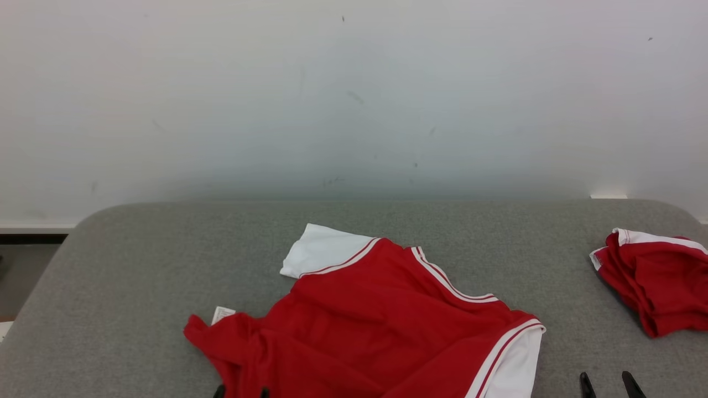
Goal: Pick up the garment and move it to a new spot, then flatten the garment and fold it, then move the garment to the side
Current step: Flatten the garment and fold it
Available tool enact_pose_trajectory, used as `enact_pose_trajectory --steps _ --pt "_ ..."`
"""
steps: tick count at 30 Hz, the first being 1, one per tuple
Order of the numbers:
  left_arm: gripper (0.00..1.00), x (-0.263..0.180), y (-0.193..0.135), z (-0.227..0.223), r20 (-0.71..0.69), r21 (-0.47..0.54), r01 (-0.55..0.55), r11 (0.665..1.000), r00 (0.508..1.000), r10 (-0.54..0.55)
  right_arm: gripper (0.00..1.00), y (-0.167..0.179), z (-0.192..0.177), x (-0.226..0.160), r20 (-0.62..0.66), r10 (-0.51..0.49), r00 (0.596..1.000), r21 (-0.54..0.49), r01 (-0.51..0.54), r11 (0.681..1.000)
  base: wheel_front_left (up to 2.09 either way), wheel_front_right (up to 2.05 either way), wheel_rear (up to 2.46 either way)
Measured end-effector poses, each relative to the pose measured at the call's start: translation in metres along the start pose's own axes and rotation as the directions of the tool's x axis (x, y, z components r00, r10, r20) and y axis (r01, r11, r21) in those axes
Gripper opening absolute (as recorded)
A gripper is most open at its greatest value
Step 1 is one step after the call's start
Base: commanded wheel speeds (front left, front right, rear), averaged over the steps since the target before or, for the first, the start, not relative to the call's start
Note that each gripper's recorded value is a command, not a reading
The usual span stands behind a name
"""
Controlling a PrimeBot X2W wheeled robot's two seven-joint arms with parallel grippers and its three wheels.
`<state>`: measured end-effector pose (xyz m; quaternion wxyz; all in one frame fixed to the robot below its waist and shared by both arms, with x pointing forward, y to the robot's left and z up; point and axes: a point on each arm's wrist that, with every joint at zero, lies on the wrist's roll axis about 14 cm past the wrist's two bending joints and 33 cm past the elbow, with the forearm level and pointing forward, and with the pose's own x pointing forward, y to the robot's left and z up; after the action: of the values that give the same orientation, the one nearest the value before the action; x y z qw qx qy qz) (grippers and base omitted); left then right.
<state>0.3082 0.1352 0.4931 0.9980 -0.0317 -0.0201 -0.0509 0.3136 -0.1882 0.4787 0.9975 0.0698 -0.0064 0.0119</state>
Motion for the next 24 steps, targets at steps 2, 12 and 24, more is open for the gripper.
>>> enact_pose_trajectory --steps 2,12,24 --pt "1.00 0.001 -0.001 -0.001 -0.003 0.002 0.010 1.000 1.000 -0.010 1.00 0.000 -0.002 0.000 -0.005 -0.001 1.000 0.001 0.001 1.000 0.00 0.00 0.00" --pt "1.00 0.004 -0.019 -0.009 -0.026 0.036 0.111 0.993 0.994 -0.110 1.00 0.003 0.001 0.002 0.003 0.003 1.000 0.024 -0.003 1.000 0.00 0.00 0.00" --pt "1.00 -0.021 -0.020 -0.060 -0.380 0.084 0.243 0.966 0.904 -0.194 1.00 0.050 -0.069 0.000 -0.451 0.198 0.870 0.130 -0.155 0.979 0.00 0.00 0.00"
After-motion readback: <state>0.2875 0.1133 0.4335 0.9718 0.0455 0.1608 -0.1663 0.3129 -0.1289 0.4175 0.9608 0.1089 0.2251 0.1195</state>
